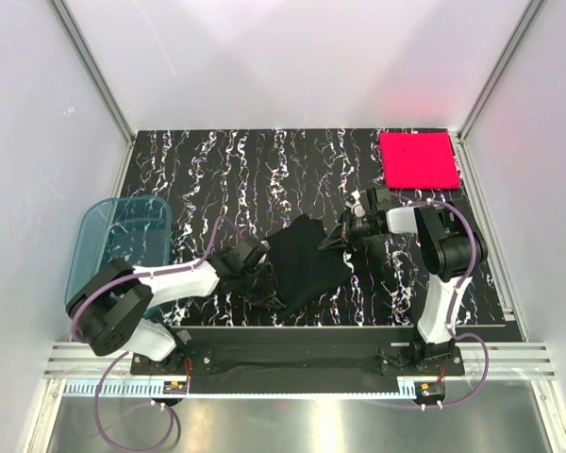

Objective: Fold and stack the t-shirts
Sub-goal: Fold the tshirt

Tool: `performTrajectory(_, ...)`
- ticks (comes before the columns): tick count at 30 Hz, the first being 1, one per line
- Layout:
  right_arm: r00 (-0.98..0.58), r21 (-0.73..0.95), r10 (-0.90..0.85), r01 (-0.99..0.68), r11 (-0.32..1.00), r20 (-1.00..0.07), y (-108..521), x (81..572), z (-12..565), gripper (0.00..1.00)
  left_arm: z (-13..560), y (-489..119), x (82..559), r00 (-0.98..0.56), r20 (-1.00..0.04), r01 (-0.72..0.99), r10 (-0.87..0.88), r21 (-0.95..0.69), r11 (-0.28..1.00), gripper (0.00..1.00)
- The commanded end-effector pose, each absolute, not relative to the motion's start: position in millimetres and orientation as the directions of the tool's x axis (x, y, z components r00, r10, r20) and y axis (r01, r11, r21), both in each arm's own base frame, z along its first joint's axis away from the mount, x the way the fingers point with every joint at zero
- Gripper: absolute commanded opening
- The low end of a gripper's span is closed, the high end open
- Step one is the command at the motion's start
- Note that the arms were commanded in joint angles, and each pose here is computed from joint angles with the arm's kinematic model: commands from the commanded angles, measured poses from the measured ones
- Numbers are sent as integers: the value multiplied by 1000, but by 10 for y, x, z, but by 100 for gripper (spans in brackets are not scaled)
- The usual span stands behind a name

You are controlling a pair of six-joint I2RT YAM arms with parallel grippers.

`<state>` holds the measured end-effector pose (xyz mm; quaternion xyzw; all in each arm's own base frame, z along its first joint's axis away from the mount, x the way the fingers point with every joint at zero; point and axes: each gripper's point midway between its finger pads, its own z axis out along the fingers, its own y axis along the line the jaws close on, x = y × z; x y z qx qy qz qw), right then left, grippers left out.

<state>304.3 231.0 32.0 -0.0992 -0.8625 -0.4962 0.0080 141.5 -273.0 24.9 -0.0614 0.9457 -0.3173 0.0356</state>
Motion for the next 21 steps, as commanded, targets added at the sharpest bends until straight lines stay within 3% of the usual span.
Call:
performTrajectory(1, -987, 879, 161, 69, 472, -9, 2345, 3215, 770, 2, 484, -2755, 1430, -989, -89, -44, -117, -586, 809, 23)
performTrajectory(5, -995, 886, 100, 41, 461, -6, 2483, 2888, 942, 2, 693, -2986, 1454, -991, -99, -5, -88, -634, 774, 25)
performTrajectory(10, -997, 895, 58, 72, 441, 52, 2543, 2430, 680, 3, 605, -3216, 1492, -995, -70, -2, -67, -673, 739, 26)
performTrajectory(16, -982, 859, 144, 179, 481, 124, 2276, 2163, 286, 2, 76, -2906, 1291, -998, 19, -64, -63, -530, 846, 25)
performTrajectory(19, -973, 848, 181, 217, 483, 145, 2151, 2149, 263, 2, 30, -2701, 1225, -998, 18, -67, -67, -457, 887, 25)
performTrajectory(21, -981, 846, 172, 168, 505, 92, 2148, 2242, 374, 2, 169, -2633, 1256, -998, -30, -34, -52, -443, 896, 27)
